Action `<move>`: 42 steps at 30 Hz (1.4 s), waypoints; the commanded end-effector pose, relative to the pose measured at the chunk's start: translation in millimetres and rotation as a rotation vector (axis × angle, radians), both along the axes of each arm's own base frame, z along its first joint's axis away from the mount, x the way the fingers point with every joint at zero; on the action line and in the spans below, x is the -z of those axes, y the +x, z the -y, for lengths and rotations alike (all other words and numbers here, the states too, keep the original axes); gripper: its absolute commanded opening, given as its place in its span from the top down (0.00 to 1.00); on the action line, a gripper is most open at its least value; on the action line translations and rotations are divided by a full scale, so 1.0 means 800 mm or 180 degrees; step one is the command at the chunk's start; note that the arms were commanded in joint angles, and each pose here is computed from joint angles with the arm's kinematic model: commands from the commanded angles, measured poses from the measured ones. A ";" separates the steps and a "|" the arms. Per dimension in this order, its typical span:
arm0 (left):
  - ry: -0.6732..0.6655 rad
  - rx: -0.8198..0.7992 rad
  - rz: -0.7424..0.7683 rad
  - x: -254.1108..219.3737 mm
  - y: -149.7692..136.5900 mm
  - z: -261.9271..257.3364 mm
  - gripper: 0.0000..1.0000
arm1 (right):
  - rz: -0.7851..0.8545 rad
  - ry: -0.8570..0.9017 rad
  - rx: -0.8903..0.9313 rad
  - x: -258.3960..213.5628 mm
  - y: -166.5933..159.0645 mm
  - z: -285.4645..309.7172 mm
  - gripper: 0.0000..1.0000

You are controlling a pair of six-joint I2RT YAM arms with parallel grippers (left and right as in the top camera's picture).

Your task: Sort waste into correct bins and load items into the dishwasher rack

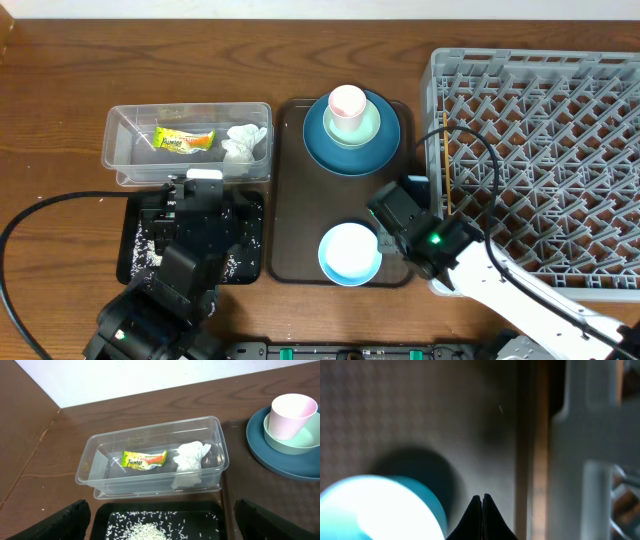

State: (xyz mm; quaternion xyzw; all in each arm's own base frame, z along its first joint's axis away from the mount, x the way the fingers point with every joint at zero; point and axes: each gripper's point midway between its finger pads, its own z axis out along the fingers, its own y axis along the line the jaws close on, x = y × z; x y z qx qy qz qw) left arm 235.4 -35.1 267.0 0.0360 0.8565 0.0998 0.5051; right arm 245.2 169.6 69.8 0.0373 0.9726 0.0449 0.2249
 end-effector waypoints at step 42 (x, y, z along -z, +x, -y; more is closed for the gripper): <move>-0.0058 -0.0079 0.0102 -0.016 0.000 -0.004 0.05 | -0.0151 0.0383 -0.1911 -0.020 -0.093 -0.172 0.63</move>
